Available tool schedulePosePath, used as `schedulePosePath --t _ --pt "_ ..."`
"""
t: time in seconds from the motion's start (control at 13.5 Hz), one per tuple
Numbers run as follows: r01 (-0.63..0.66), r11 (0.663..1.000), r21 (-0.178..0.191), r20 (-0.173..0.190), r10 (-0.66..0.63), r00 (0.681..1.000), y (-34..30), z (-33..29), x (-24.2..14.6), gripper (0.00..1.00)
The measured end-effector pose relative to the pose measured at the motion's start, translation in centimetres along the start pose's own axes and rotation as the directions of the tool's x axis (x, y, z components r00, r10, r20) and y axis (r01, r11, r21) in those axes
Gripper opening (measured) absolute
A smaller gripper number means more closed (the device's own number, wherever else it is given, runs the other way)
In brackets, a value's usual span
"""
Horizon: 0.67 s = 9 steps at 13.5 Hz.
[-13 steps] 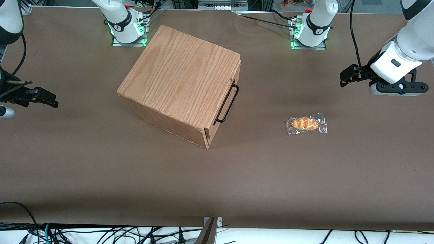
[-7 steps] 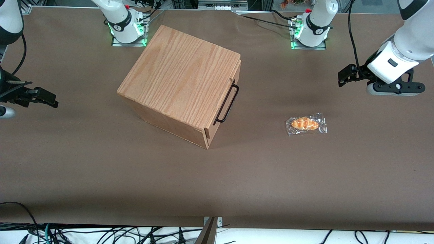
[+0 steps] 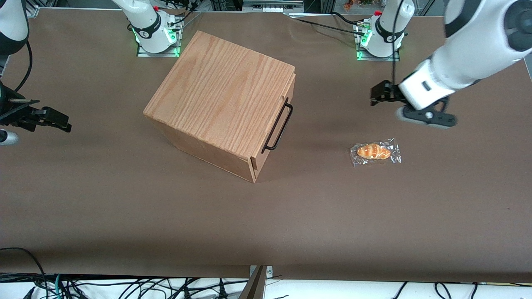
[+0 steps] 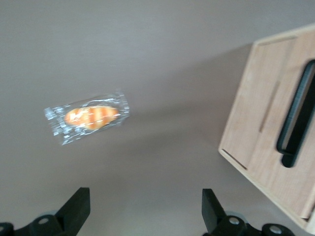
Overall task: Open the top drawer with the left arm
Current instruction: 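Move the left gripper down to the black drawer handle and hook it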
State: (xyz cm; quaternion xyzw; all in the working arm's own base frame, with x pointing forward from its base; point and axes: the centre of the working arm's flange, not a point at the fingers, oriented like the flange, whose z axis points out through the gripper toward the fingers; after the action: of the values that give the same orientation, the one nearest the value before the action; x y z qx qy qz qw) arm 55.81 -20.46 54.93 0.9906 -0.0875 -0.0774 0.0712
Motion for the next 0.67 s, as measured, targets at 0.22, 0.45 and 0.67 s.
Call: schedulePosePath --t 0.22,0.45,0.67 --pt "-0.098 0.995 0.005 0.046 0.098 0.994 7.8 4.1 1.9 1.0" --pt "-0.157 0.988 -0.006 0.032 0.157 0.987 12.4 7.4 4.3 1.0" --pt "-0.141 0.988 -0.067 -0.007 0.141 0.99 12.8 9.5 6.7 1.0"
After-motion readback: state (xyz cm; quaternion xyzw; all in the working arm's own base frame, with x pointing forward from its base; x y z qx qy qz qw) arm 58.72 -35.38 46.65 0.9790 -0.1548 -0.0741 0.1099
